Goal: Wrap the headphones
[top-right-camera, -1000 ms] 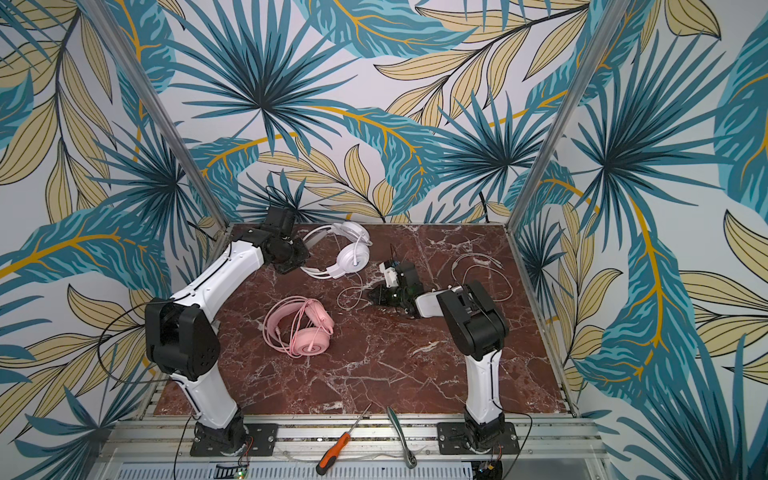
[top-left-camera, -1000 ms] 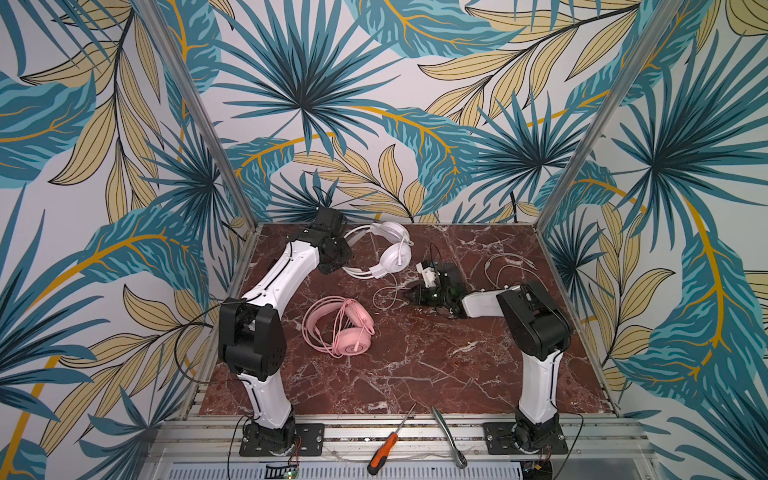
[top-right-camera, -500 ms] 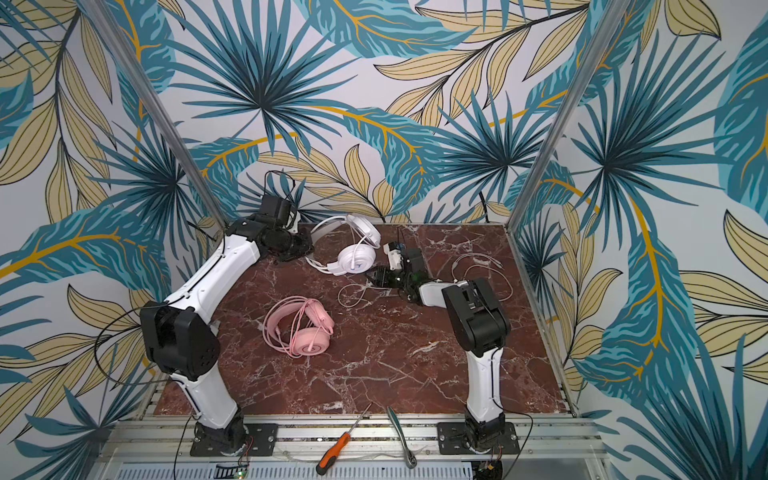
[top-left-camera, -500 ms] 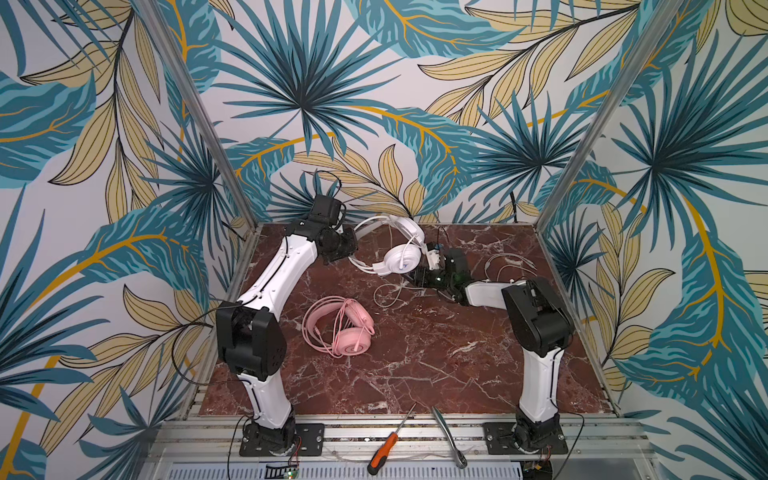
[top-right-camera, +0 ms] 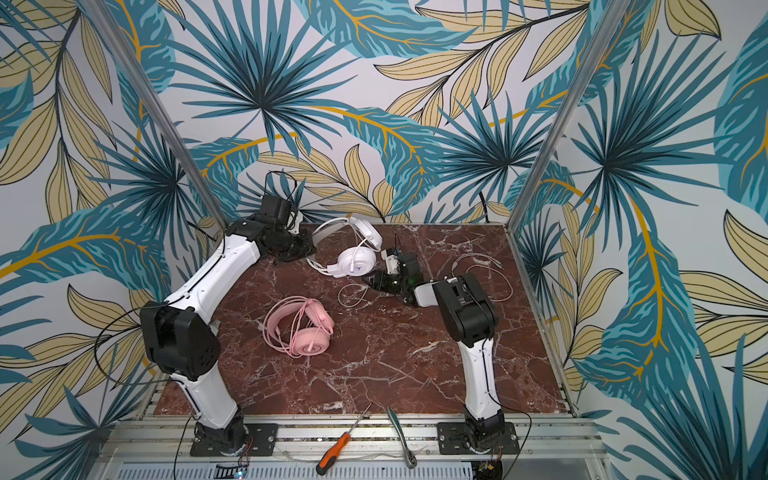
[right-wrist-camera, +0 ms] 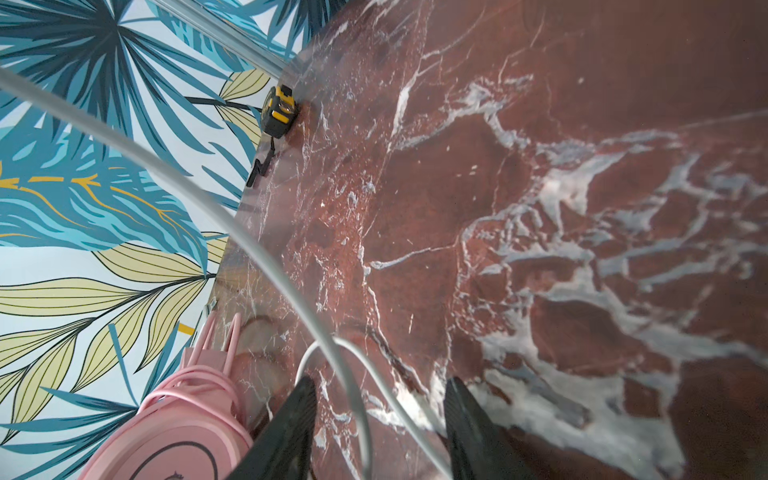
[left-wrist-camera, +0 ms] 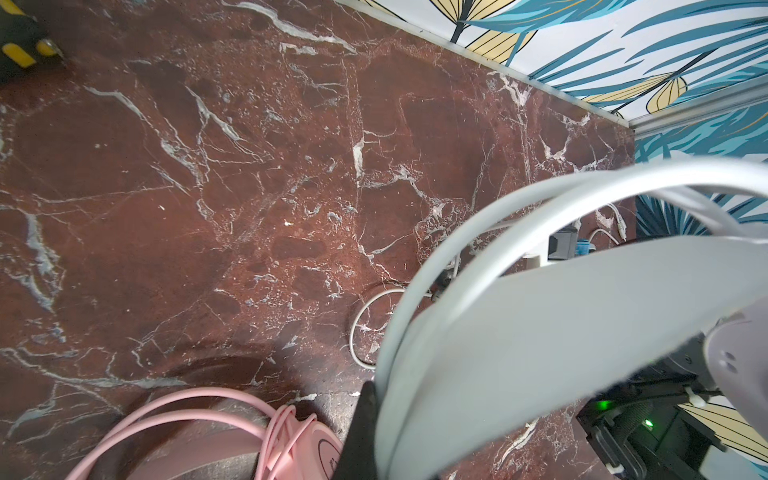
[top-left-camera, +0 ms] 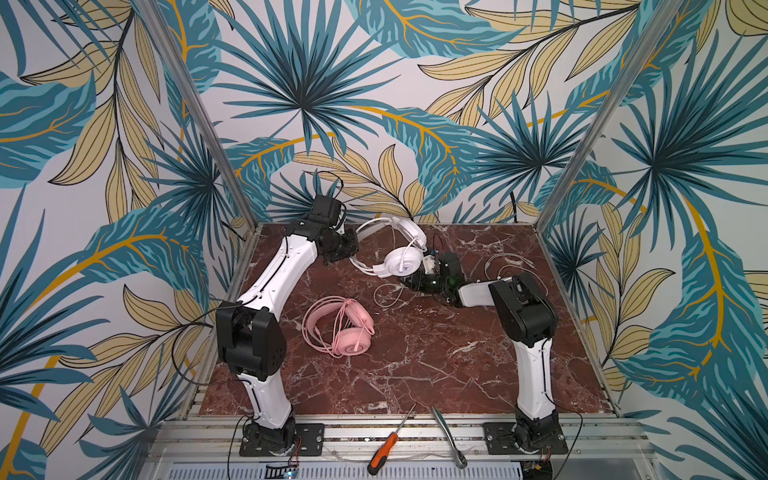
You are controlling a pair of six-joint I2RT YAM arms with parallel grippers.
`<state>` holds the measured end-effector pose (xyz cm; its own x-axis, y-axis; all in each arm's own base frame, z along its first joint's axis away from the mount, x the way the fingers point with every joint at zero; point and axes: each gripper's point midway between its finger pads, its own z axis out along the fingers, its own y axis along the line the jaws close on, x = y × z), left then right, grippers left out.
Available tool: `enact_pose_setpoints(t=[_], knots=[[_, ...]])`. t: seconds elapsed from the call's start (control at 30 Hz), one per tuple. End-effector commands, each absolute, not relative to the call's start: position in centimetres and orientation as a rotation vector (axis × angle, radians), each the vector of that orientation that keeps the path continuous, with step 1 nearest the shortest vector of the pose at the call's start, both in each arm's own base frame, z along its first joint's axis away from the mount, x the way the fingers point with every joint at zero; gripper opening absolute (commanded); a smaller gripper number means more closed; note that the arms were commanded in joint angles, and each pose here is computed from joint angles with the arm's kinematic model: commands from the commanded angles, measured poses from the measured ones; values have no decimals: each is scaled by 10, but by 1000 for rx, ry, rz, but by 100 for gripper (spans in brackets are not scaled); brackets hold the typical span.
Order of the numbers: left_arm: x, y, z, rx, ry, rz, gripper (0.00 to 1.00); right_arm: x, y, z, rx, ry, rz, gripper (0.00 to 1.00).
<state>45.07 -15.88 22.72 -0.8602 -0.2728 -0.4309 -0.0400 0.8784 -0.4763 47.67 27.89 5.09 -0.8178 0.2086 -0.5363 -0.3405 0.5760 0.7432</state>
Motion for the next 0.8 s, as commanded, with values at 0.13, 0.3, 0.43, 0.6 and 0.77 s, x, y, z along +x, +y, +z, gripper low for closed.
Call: enact_pose_setpoints(t=[0.13,0.3,0.43,0.6,0.77], knots=[[461,-164,258,-245,2464,-697,0,463,296,54,-142,2211,1319,42],[467,-167,260,-278,2460,-735,0,456,300,45,-107,2234,1364,41],[471,-167,258,-306,2458,-740,0,456,304,44,-46,2195,1432,33],[473,-159,257,-359,2446,-701,0,451,298,51,-23,2153,1426,16],[475,-147,254,-445,2429,-634,0,437,288,65,-58,2152,1357,5]])
